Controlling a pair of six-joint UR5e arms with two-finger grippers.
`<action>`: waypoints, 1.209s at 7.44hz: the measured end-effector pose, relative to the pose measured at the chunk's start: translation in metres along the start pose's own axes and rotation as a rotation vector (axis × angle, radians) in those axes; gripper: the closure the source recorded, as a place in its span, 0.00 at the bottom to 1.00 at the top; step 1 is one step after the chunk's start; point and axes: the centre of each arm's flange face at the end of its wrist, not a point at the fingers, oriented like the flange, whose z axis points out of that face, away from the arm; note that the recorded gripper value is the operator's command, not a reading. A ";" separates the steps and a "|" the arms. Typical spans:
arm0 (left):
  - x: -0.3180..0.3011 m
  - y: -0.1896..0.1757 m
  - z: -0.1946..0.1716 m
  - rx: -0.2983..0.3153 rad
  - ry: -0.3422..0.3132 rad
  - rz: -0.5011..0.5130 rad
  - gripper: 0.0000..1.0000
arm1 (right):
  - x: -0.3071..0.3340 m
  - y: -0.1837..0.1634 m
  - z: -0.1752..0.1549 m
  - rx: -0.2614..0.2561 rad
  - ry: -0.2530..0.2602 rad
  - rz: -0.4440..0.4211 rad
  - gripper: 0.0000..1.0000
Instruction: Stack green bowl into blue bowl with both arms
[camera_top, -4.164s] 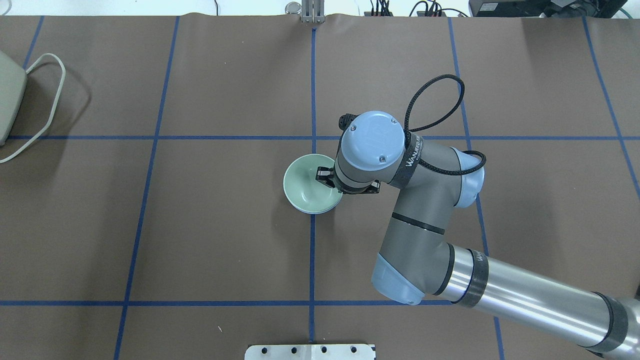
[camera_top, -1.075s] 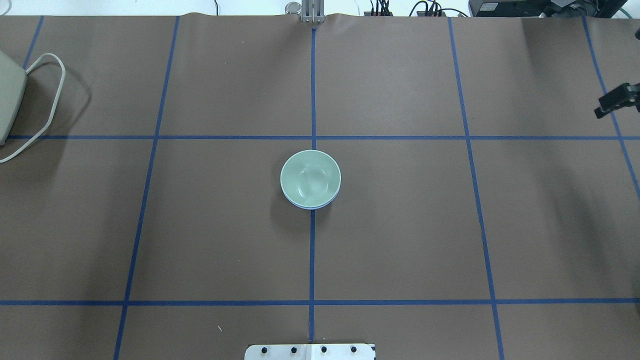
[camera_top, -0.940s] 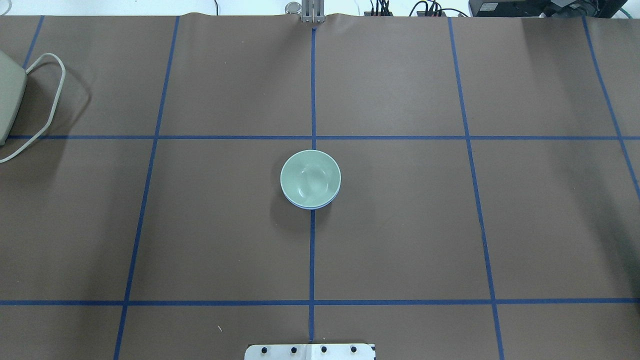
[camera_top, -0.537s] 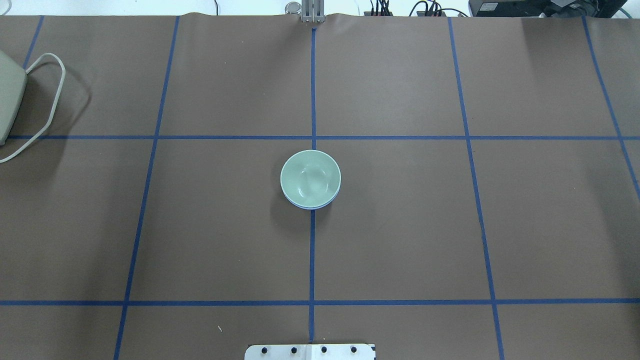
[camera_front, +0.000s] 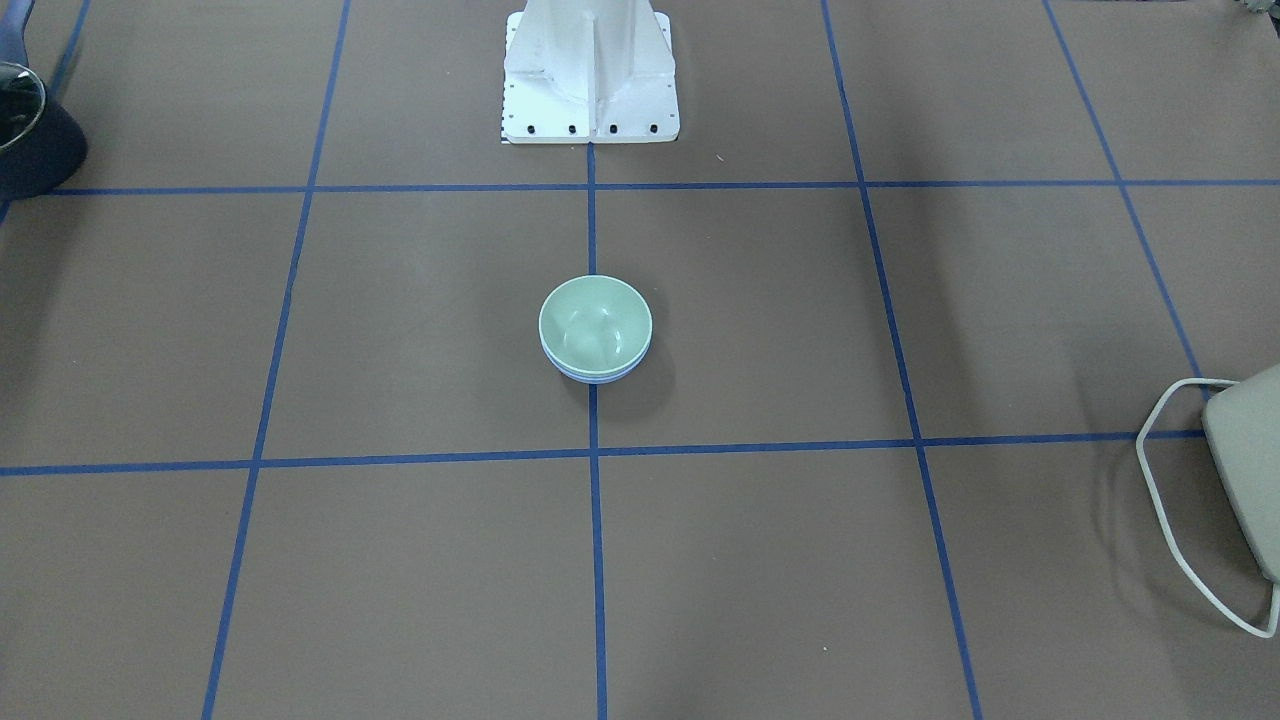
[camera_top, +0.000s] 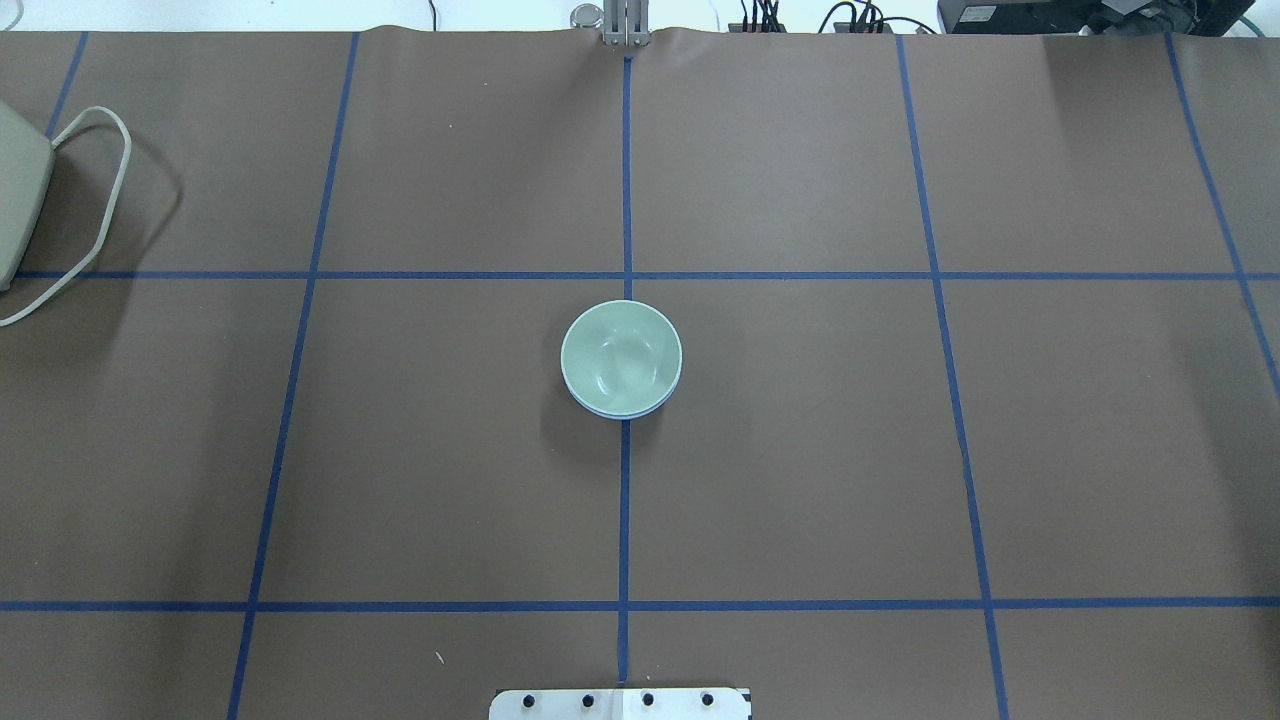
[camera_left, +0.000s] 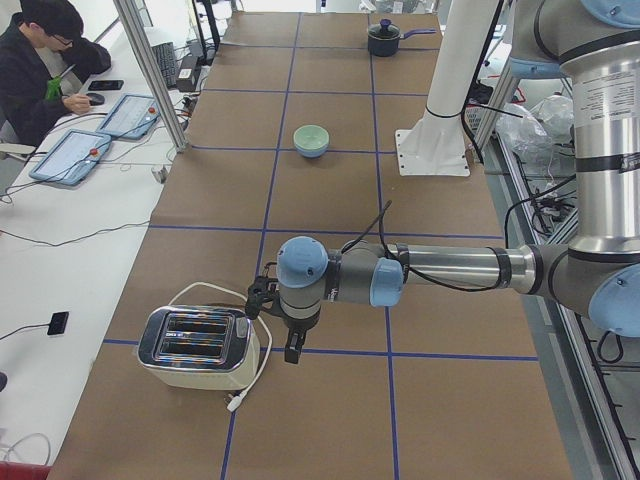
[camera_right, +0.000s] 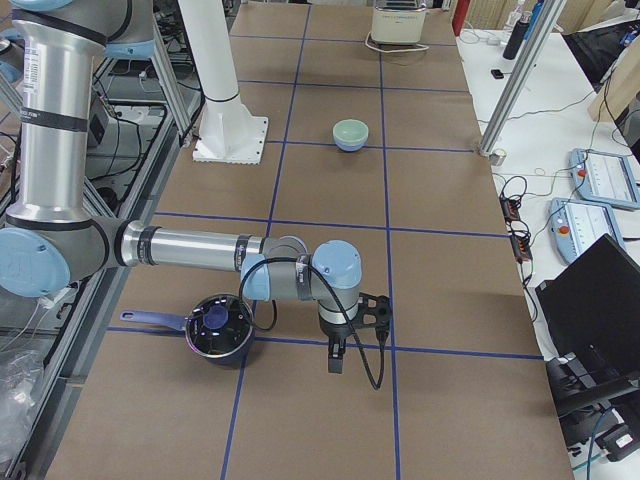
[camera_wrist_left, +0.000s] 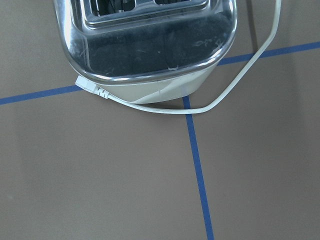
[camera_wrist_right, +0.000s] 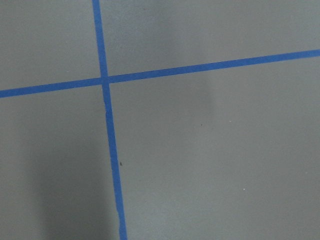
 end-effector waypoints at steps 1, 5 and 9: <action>0.001 0.000 0.000 0.001 0.001 0.002 0.01 | 0.001 0.003 0.001 -0.001 -0.001 -0.014 0.00; 0.000 0.002 0.001 -0.002 0.000 0.002 0.01 | 0.003 0.006 0.005 -0.007 -0.007 -0.016 0.00; -0.002 0.006 0.003 -0.006 0.001 -0.002 0.01 | 0.003 0.007 0.006 -0.010 -0.009 -0.014 0.00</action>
